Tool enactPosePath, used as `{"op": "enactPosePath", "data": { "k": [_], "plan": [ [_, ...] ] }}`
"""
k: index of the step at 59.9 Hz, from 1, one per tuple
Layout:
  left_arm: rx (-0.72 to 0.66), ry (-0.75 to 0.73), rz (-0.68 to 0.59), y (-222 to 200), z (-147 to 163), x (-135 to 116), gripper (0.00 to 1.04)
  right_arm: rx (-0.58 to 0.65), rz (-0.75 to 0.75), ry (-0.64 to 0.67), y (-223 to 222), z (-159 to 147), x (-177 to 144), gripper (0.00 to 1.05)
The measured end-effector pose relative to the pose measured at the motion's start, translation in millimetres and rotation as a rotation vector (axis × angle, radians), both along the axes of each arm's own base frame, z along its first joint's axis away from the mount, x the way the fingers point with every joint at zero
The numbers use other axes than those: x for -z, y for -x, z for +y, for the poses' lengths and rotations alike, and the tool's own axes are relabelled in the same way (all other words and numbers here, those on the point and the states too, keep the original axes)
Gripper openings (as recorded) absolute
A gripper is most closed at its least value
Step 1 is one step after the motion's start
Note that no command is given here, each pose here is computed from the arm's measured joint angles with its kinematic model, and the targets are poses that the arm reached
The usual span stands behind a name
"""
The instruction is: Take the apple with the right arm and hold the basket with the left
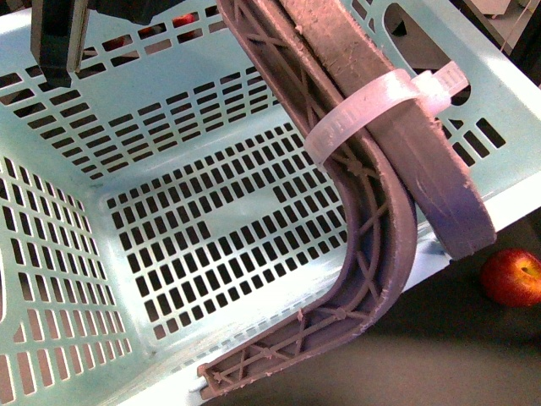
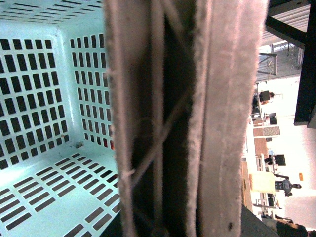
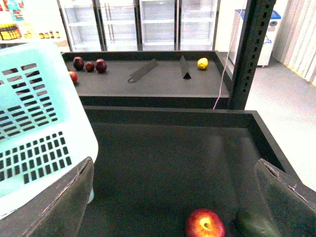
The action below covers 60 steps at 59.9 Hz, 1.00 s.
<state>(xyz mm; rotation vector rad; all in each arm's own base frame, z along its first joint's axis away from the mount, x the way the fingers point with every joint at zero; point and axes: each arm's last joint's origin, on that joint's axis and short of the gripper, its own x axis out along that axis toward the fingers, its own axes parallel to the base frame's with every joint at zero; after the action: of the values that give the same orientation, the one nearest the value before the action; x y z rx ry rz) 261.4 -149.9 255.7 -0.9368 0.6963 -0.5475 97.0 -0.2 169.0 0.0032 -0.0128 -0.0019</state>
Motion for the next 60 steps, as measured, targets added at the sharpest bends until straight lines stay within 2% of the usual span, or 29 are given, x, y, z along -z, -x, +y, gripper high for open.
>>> {"op": "enactPosePath", "data": {
  "k": [19, 21, 26, 29, 36, 43, 50, 60],
  "plan": [
    [-0.013, -0.012, -0.011, -0.5, 0.6, -0.1, 0.16, -0.001, 0.0, 0.001, 0.0, 0.0, -0.1, 0.96],
    [-0.012, -0.012, -0.011, -0.5, 0.6, -0.1, 0.16, -0.034, 0.058, 0.019, -0.5, 0.2, 1.2, 0.96],
    [-0.012, -0.012, -0.011, -0.6, 0.6, 0.0, 0.16, -0.13, 0.349, 0.05, -3.4, -2.3, 3.3, 0.96],
    [-0.007, -0.012, -0.013, -0.2, -0.1, -0.2, 0.16, -0.142, 0.433, 0.059, -7.8, -5.2, 7.3, 0.96],
    [-0.003, -0.009, -0.008, -0.5, -0.3, 0.3, 0.16, -0.106, 0.503, 0.075, -32.3, -18.4, 10.6, 0.96],
    [-0.008, -0.014, -0.012, -0.8, -0.2, 0.5, 0.16, -0.051, 0.517, 0.127, -82.4, -32.0, 8.7, 0.96],
    [-0.009, -0.014, -0.01, -1.0, -0.3, 1.0, 0.16, -0.029, 0.628, 0.137, -131.2, -38.7, 33.0, 0.96],
    [-0.006, -0.014, -0.01, -0.9, -0.4, 0.9, 0.16, -0.031, 0.778, 0.125, -161.1, -41.1, 68.9, 0.96]
  ]
}}
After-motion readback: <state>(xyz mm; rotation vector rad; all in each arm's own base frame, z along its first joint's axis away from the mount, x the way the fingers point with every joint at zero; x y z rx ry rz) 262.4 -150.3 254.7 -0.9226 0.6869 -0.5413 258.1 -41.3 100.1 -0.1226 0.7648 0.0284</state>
